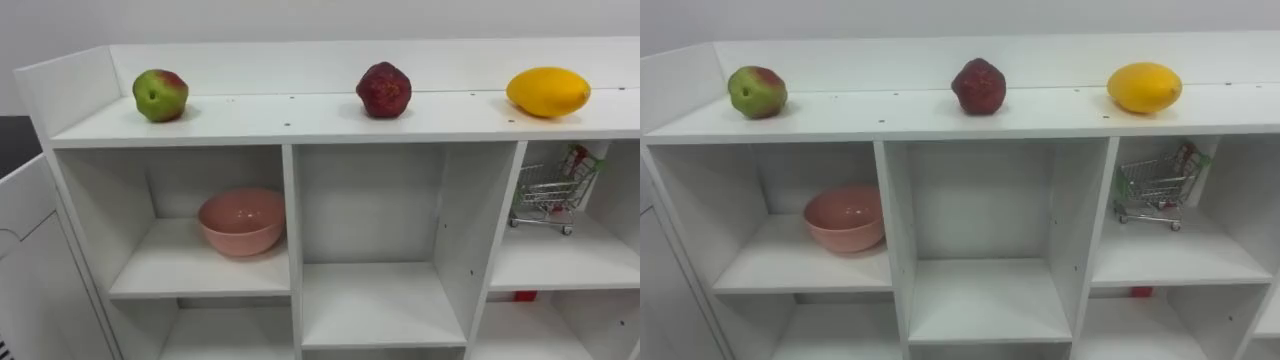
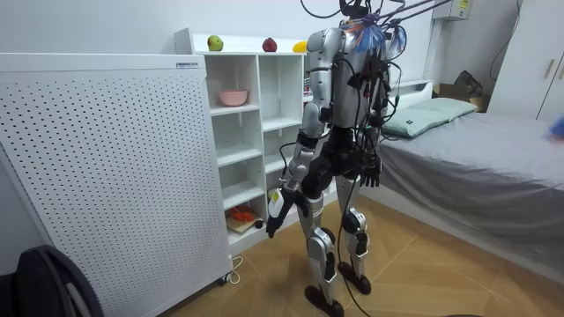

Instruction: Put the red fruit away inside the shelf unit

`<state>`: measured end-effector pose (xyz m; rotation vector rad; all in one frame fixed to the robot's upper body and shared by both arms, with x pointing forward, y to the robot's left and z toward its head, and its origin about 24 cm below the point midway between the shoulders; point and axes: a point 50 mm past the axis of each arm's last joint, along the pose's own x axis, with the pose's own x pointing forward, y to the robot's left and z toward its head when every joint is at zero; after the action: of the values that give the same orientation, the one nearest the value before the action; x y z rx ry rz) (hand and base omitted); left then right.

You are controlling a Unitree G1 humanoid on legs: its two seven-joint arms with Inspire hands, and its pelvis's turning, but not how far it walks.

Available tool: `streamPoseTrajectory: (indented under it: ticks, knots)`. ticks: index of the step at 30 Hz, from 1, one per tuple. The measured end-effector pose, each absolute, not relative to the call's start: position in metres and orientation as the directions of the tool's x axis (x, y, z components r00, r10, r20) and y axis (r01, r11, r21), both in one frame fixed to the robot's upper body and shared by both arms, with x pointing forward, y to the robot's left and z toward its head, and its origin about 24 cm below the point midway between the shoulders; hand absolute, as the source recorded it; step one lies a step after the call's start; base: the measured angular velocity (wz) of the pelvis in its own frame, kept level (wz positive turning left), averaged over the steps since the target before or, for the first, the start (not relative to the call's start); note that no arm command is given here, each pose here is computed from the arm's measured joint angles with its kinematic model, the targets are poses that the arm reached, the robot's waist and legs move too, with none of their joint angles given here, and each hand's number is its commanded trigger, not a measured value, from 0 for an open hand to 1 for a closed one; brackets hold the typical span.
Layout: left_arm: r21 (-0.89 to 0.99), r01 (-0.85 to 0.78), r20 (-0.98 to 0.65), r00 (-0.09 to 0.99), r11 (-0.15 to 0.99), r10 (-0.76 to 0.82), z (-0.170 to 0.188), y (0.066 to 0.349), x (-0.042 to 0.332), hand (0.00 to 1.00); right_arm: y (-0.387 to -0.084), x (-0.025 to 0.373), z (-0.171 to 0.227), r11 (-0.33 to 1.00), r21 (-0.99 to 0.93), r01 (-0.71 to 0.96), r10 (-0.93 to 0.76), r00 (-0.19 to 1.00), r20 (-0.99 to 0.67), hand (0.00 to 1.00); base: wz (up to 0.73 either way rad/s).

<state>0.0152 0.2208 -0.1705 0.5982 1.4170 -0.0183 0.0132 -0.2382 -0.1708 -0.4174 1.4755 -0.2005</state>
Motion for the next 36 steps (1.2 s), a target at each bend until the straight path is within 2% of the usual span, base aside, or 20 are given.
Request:
streamPoseTrajectory:
  ticks: [9, 12, 15, 18, 20, 21, 23, 26, 29, 33, 36]
  knots:
    - [0.371, 0.357, -0.928, 0.168, 0.857, 0.332, -0.171, 0.221, 0.011, 0.0, -0.238, 0.016, -0.171, 0.918, -0.386, -0.089, -0.378, 0.099, -0.921, 0.0, -0.02]
    - [0.375, 0.355, -0.926, 0.174, 0.856, 0.334, -0.17, 0.221, 0.013, 0.0, -0.238, 0.015, -0.171, 0.927, -0.376, 0.015, -0.376, 0.079, -0.923, 0.0, 0.0]
    - [0.378, 0.346, -0.925, 0.175, 0.859, 0.337, -0.17, 0.222, 0.013, 0.0, -0.238, 0.013, -0.171, 0.91, -0.354, 0.214, -0.372, 0.047, -0.927, 0.0, -0.02]
    - [0.385, 0.314, -0.921, 0.185, 0.868, 0.342, -0.17, 0.225, 0.013, 0.0, -0.241, 0.014, -0.17, 0.851, -0.318, 0.418, -0.368, 0.044, -0.929, 0.0, -0.04]
    - [0.392, 0.283, -0.918, 0.182, 0.876, 0.352, -0.169, 0.228, 0.01, 0.0, -0.247, 0.016, -0.169, 0.743, -0.282, 0.607, -0.375, 0.028, -0.927, 0.0, 0.0]
    - [0.394, 0.272, -0.917, 0.181, 0.878, 0.355, -0.169, 0.229, 0.009, 0.0, -0.249, 0.017, -0.168, 0.709, -0.271, 0.651, -0.376, 0.023, -0.926, 0.0, 0.0]
    - [0.407, 0.23, -0.911, 0.18, 0.884, 0.372, -0.167, 0.234, 0.009, 0.0, -0.258, 0.026, -0.165, 0.552, -0.214, 0.806, -0.39, 0.023, -0.92, 0.0, -0.02]
    - [0.421, 0.194, -0.902, 0.19, 0.886, 0.387, -0.166, 0.24, 0.009, 0.0, -0.272, 0.043, -0.158, 0.418, -0.119, 0.901, -0.427, 0.08, -0.901, 0.0, -0.06]
    - [0.432, 0.187, -0.896, 0.201, 0.882, 0.396, -0.164, 0.245, 0.01, 0.0, -0.282, 0.062, -0.148, 0.353, -0.052, 0.934, -0.481, 0.134, -0.867, 0.0, -0.05]
    - [0.442, 0.18, -0.888, 0.228, 0.879, 0.4, -0.163, 0.246, 0.014, 0.0, -0.299, 0.094, -0.127, 0.318, -0.013, 0.948, -0.583, 0.185, -0.791, 0.0, -0.03]
    - [0.453, 0.175, -0.88, 0.247, 0.874, 0.407, -0.161, 0.248, 0.018, 0.0, -0.312, 0.132, -0.096, 0.333, 0.055, 0.941, -0.678, 0.279, -0.68, 0.0, -0.02]
